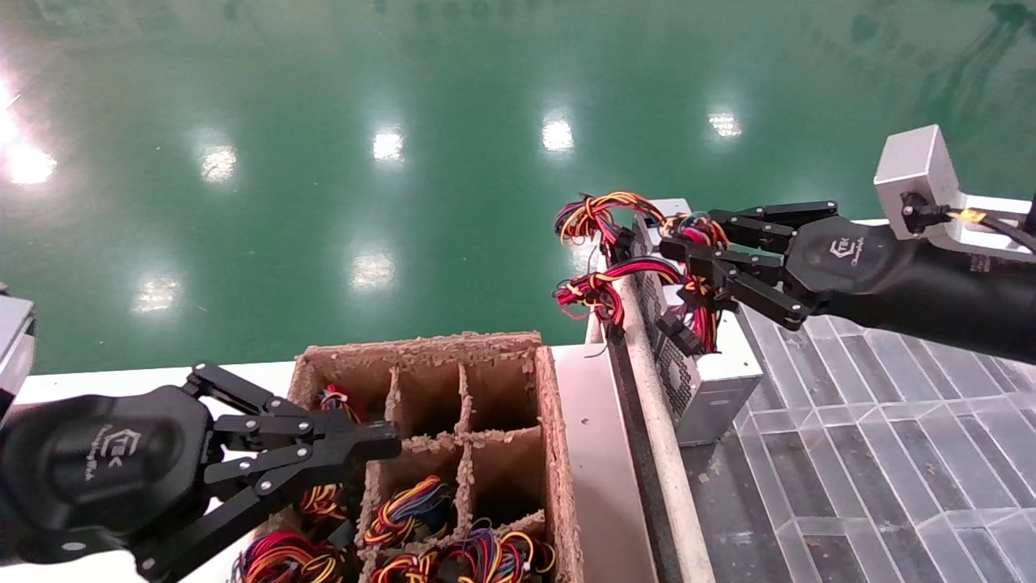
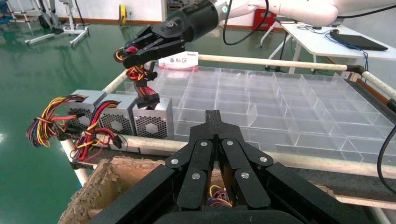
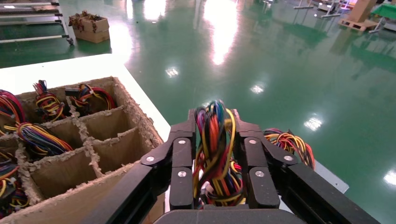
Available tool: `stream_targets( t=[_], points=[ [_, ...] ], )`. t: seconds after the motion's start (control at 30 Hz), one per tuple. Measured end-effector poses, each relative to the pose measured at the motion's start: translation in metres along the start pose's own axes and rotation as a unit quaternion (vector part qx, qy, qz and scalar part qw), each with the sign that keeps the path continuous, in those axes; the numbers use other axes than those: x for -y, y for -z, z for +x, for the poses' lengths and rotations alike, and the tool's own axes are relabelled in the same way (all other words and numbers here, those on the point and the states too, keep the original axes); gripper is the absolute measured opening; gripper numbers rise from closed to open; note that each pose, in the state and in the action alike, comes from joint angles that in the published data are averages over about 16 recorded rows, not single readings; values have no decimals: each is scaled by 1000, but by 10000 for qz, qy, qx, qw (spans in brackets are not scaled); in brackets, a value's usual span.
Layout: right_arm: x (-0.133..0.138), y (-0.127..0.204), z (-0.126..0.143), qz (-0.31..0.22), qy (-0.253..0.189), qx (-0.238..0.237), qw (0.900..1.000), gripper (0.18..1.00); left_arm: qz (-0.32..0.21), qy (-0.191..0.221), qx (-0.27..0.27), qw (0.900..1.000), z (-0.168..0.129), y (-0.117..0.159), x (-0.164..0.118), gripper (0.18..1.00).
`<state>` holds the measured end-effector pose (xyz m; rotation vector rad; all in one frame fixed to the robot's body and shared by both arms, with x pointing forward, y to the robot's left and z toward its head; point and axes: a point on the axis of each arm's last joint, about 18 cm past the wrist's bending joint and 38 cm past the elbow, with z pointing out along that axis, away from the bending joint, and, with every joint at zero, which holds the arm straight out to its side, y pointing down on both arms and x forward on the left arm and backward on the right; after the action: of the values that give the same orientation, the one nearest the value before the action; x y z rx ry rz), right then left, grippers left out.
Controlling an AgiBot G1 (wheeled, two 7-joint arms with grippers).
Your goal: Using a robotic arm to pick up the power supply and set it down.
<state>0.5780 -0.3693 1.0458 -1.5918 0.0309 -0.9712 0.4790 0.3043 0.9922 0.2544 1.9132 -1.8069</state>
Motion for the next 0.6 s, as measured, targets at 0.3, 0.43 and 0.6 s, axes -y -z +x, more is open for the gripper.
stream_targets(
  t=[0.3, 0.43, 0.6],
  points=[
    [21, -2, -3, 51, 232, 58, 9997, 398, 0, 0, 0, 10000, 0, 0, 0, 192],
    [28, -4, -6, 99, 301, 111, 9994, 484, 0, 0, 0, 10000, 0, 0, 0, 192],
    [32, -5, -14, 181, 322, 220, 9991, 599, 0, 0, 0, 10000, 0, 0, 0, 192]
  ],
)
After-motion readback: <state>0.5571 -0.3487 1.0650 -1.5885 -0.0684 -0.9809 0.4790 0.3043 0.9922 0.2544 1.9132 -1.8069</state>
